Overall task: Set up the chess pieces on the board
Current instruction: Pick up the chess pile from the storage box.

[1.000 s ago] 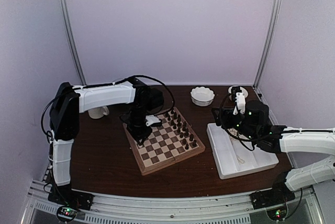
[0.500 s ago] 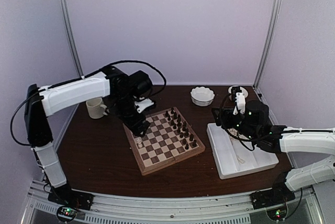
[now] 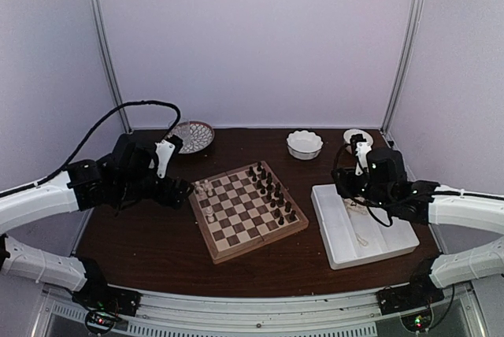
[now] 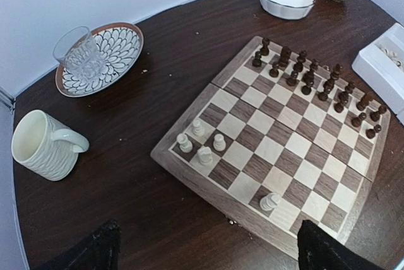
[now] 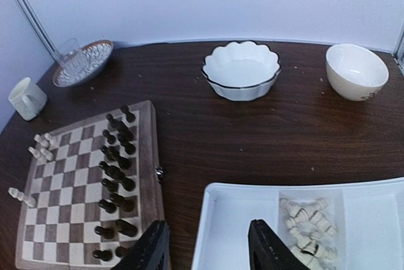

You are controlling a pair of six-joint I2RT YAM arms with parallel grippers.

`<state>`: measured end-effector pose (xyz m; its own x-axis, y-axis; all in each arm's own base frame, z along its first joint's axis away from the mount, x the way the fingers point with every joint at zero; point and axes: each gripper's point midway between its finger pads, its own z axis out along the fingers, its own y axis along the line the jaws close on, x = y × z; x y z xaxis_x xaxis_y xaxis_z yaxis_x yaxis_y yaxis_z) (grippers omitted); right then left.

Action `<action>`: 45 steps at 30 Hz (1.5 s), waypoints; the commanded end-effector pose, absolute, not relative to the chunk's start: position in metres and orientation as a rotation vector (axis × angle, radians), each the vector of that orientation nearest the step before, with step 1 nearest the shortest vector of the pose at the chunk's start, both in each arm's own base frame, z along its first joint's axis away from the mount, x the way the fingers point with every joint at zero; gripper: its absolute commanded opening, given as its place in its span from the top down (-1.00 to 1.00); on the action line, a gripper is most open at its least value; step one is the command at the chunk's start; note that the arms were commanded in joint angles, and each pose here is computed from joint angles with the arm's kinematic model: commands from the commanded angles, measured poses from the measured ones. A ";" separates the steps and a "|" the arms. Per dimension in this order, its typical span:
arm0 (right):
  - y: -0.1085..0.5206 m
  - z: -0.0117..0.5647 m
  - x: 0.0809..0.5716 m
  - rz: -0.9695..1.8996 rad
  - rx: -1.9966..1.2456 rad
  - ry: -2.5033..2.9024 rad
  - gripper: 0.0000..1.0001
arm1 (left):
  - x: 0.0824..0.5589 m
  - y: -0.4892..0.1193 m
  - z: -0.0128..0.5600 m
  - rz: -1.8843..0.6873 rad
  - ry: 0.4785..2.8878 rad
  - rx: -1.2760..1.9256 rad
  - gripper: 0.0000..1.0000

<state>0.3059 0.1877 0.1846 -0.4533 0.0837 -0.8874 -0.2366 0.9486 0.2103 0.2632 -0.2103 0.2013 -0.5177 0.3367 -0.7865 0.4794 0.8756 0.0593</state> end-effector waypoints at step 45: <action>0.095 0.025 0.315 -0.092 0.002 2.747 0.42 | 0.270 -0.196 0.217 -0.289 1.770 0.423 -0.95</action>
